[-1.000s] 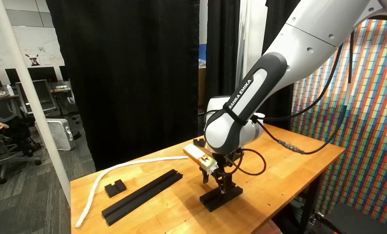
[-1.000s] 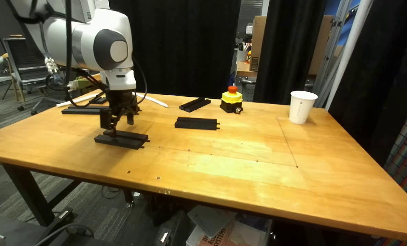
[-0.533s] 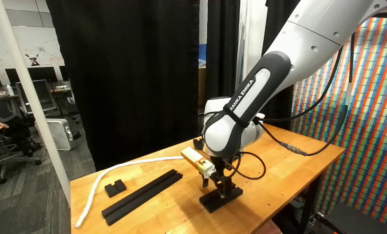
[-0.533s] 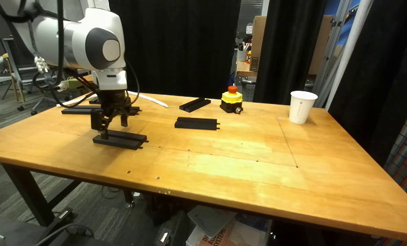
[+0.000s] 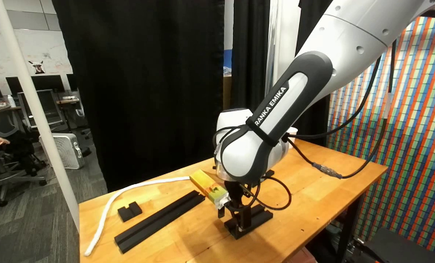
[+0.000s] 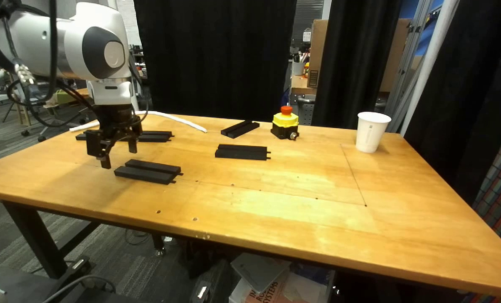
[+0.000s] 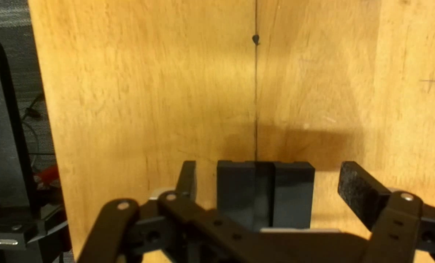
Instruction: Attach some of the black objects at their width to make one long black strip
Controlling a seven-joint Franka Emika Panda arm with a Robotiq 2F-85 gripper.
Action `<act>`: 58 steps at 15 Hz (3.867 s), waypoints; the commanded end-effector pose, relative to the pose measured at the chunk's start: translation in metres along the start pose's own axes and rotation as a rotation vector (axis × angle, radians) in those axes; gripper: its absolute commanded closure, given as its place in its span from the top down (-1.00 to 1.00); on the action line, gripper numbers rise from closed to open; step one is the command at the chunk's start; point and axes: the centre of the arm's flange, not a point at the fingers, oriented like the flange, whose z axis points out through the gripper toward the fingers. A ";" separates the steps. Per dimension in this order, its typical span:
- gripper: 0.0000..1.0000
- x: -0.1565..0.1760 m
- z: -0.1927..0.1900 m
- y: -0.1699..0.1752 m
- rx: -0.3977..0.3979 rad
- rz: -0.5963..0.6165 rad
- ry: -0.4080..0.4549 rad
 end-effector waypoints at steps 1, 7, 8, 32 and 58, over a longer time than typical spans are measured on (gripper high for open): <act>1.00 -0.011 0.003 0.003 0.008 0.033 -0.011; 1.00 -0.003 0.009 0.003 0.003 0.048 -0.019; 1.00 -0.001 0.008 0.003 0.007 0.049 -0.018; -0.08 0.167 -0.004 -0.007 0.066 -0.019 -0.050; -0.08 0.138 -0.098 -0.210 0.089 -0.260 -0.043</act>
